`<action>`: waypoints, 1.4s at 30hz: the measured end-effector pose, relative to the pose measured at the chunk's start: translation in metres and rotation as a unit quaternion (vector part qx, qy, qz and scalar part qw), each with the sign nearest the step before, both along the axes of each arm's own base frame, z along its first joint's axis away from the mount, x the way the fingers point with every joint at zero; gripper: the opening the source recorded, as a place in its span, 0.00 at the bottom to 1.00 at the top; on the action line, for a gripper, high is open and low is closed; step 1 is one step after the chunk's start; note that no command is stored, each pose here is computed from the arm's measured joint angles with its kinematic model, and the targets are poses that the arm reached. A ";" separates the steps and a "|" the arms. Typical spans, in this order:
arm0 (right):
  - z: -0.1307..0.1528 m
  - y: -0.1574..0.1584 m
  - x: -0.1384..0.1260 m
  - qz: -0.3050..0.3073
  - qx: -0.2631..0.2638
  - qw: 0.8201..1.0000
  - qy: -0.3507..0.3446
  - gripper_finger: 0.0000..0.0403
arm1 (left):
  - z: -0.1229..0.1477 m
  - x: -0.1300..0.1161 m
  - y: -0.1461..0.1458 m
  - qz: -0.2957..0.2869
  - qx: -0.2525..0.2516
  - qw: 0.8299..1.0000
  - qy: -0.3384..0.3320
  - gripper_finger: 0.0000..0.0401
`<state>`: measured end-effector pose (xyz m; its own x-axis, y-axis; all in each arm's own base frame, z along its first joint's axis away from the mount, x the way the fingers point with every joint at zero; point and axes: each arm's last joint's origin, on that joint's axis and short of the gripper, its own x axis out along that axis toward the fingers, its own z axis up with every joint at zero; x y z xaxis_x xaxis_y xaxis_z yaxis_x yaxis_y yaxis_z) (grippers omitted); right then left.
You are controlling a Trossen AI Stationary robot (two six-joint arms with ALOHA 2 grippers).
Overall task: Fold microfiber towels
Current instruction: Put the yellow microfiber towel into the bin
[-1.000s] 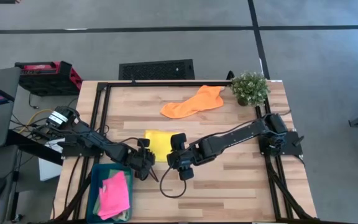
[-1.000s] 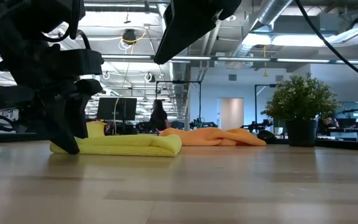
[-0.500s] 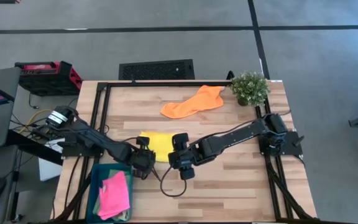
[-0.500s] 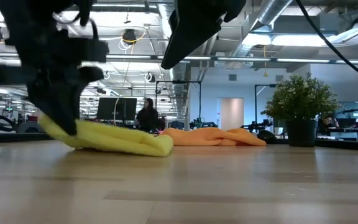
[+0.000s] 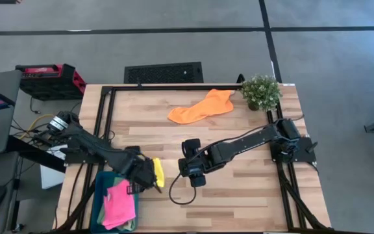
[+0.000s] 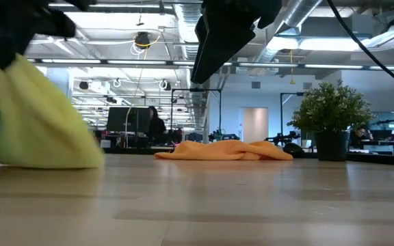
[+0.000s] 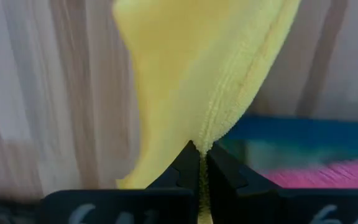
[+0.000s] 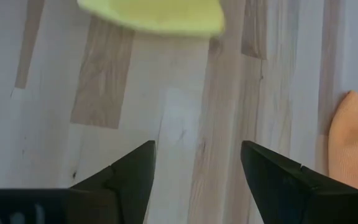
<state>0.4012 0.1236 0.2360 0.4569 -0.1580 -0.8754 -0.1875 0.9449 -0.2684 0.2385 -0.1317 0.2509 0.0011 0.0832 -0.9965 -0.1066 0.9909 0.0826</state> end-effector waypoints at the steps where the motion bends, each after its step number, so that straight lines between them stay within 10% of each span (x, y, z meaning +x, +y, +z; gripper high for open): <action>1: 0.000 0.000 0.000 0.000 0.000 1.000 0.000 0.65 | 0.004 -0.003 -0.003 0.017 -0.001 1.000 0.009 0.00; 19: 0.000 -0.002 0.001 -0.007 -0.023 1.000 -0.007 0.65 | 0.015 -0.062 -0.076 0.338 -0.060 0.934 0.102 0.00; 34: 0.001 -0.002 0.001 -0.007 -0.022 1.000 -0.010 0.65 | 0.015 -0.064 -0.110 0.455 -0.150 0.877 0.039 0.00; 42: 0.001 -0.002 0.001 -0.006 -0.022 1.000 -0.010 0.65 | 0.002 -0.052 -0.124 0.449 -0.176 0.875 0.036 0.00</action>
